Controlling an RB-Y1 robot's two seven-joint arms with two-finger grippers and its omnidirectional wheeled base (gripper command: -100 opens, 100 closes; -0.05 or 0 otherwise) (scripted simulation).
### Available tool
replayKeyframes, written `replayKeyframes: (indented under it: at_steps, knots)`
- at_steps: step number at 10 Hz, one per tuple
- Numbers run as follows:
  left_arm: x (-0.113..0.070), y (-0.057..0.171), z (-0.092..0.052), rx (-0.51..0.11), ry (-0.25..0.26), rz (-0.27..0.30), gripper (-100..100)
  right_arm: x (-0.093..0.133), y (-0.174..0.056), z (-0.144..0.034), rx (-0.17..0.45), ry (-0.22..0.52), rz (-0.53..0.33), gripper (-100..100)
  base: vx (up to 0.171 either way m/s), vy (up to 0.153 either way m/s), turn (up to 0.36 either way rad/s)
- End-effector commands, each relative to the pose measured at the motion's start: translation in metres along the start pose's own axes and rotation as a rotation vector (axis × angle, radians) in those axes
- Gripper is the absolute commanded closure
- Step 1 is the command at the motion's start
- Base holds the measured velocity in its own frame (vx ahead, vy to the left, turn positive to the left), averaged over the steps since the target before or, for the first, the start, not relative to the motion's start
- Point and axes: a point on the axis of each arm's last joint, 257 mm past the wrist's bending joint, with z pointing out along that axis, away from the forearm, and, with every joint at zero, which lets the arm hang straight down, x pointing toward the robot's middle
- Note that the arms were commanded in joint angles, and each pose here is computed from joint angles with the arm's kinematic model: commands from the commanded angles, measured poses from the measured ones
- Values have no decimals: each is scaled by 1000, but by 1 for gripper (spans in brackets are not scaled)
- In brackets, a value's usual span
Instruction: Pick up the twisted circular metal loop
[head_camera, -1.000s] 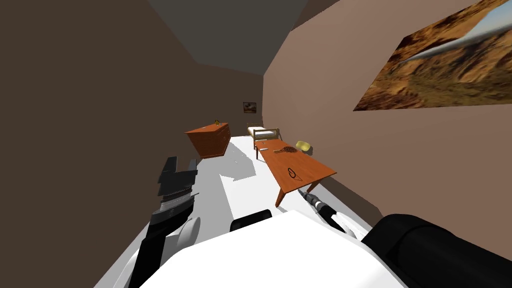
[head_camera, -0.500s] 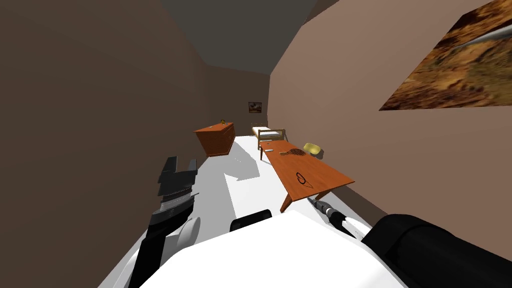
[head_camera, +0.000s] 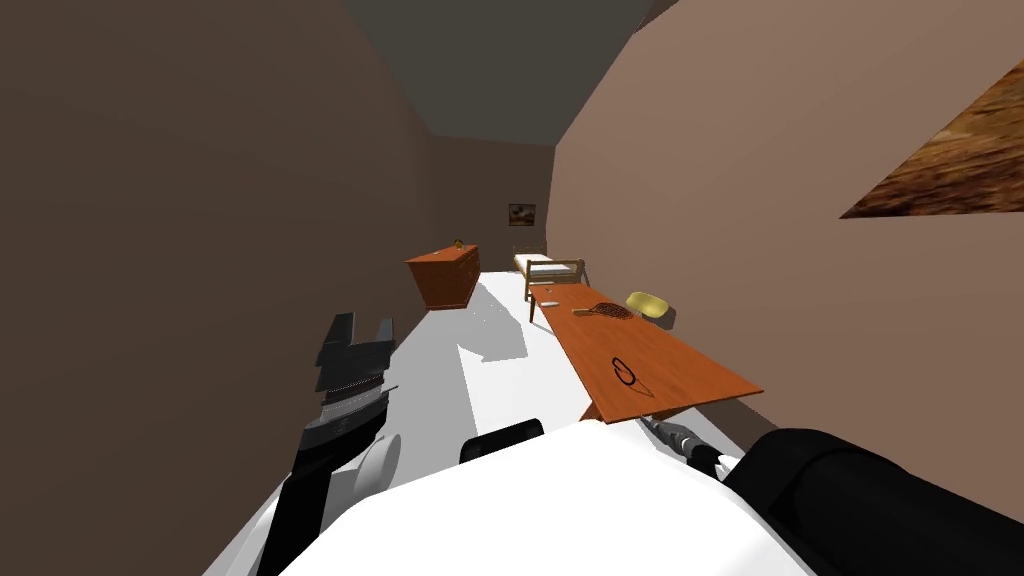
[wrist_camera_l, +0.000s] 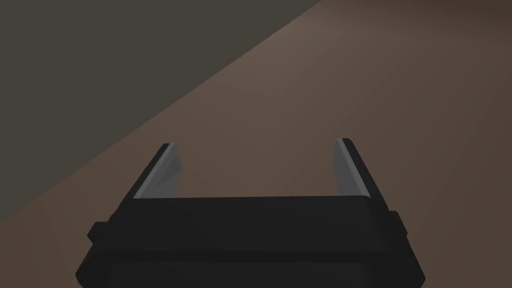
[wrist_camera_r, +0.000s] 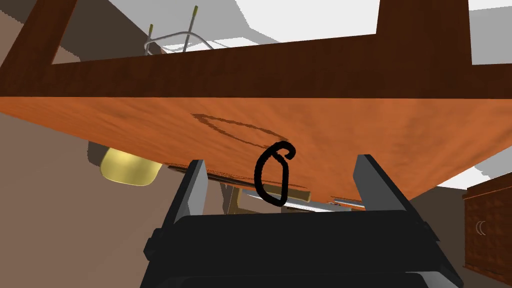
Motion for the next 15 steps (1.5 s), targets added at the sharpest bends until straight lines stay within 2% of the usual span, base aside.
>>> replayKeyframes:
  at_steps: [1,3,4,5,6,7,8,10,11,13,15]
  knots:
    - [0,0,0,0,0,0,0,4,-8,0,25,19,-29,-100,83,26,103]
    - [0,0,0,0,0,0,0,28,-52,-9,103,85,-130,-100,110,17,258]
    - [0,0,0,0,0,0,0,30,-54,-10,107,89,-130,-100,121,7,108]
    - [0,0,0,0,0,0,0,39,-72,-15,138,118,-175,-100,115,15,188]
    - [0,0,0,0,0,0,0,40,-74,-15,141,121,-175,-100,83,5,82]
    - [0,0,0,0,0,0,0,49,-91,-21,170,149,-218,-100,98,5,167]
    - [0,0,0,0,0,0,0,49,-91,-21,170,149,-218,-100,74,-5,101]
    - [0,0,0,0,0,0,0,62,-120,-32,216,197,-291,-100,97,-8,209]
    - [0,0,0,0,0,0,0,62,-120,-32,216,197,-291,-100,93,-19,92]
    - [0,0,0,0,0,0,0,73,-148,-44,257,245,-365,-100,101,-22,186]
    - [0,0,0,0,0,0,0,74,-153,-46,265,253,-378,-100,89,-37,86]
